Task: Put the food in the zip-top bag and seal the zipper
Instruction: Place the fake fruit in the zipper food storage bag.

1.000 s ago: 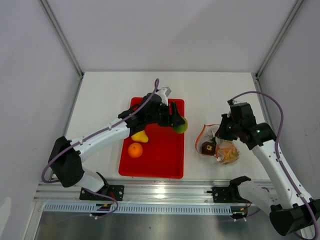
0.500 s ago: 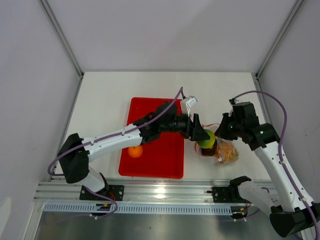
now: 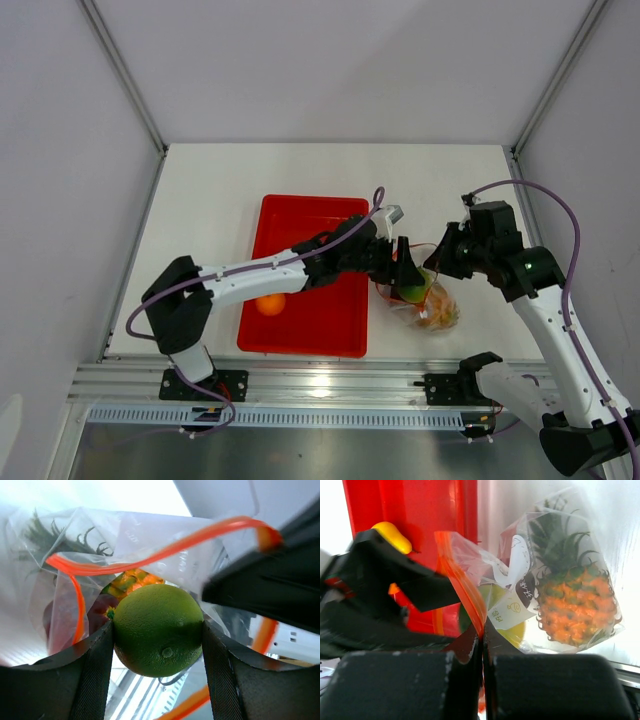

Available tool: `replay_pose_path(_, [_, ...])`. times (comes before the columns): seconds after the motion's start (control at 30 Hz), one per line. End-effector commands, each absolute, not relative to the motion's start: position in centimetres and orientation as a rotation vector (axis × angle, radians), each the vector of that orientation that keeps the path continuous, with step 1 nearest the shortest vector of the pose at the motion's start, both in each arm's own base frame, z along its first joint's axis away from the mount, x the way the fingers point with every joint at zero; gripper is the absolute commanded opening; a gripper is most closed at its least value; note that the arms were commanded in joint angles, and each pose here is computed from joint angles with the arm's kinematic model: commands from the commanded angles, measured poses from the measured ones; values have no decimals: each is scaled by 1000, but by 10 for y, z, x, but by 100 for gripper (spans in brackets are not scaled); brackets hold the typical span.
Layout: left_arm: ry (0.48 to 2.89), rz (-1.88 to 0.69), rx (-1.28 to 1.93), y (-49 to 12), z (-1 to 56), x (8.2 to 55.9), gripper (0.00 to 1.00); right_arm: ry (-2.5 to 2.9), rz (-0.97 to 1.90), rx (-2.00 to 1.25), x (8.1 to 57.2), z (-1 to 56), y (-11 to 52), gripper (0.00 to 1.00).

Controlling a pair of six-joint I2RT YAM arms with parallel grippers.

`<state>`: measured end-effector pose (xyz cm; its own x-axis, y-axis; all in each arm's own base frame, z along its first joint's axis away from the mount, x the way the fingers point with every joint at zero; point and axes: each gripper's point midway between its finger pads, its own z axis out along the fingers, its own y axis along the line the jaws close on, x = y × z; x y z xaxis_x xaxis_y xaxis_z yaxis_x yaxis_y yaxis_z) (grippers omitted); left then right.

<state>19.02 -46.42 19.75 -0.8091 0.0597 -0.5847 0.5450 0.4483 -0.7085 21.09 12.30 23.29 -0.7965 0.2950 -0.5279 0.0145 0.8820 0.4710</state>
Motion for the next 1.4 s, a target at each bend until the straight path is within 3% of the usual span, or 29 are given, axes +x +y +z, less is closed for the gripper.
replay_pose_path(0.0, [2187, -1422, 497, -484, 217, 189, 30, 2339, 668, 223, 215, 261, 127, 0])
replay_pose_path(0.07, [2190, -1428, 505, -486, 215, 187, 51, 2339, 659, 225, 215, 262, 125, 0])
replay_pose_path(0.1, [2186, -1428, 511, -486, 215, 187, 82, 2336, 650, 228, 215, 262, 124, 0])
replay_pose_path(0.13, [2184, -1427, 519, -486, 215, 185, 99, 2335, 640, 224, 215, 263, 122, 0])
replay_pose_path(0.47, [2128, -1391, 540, -465, 219, 180, 99, 2329, 604, 233, 216, 266, 111, 0])
replay_pose_path(0.7, [2096, -1230, 495, -437, 227, 194, 99, 2347, 579, 208, 212, 263, 106, 0])
replay_pose_path(1.0, [2133, -981, 291, -353, 233, 238, 100, 2363, 553, 161, 205, 252, 103, 0])
replay_pose_path(1.23, [2322, -469, -56, -257, 181, 282, 100, 2369, 551, 154, 204, 247, 103, 0])
replay_pose_path(1.37, [2424, -325, -187, -228, 148, 291, 100, 2374, 527, 152, 205, 243, 100, 0])
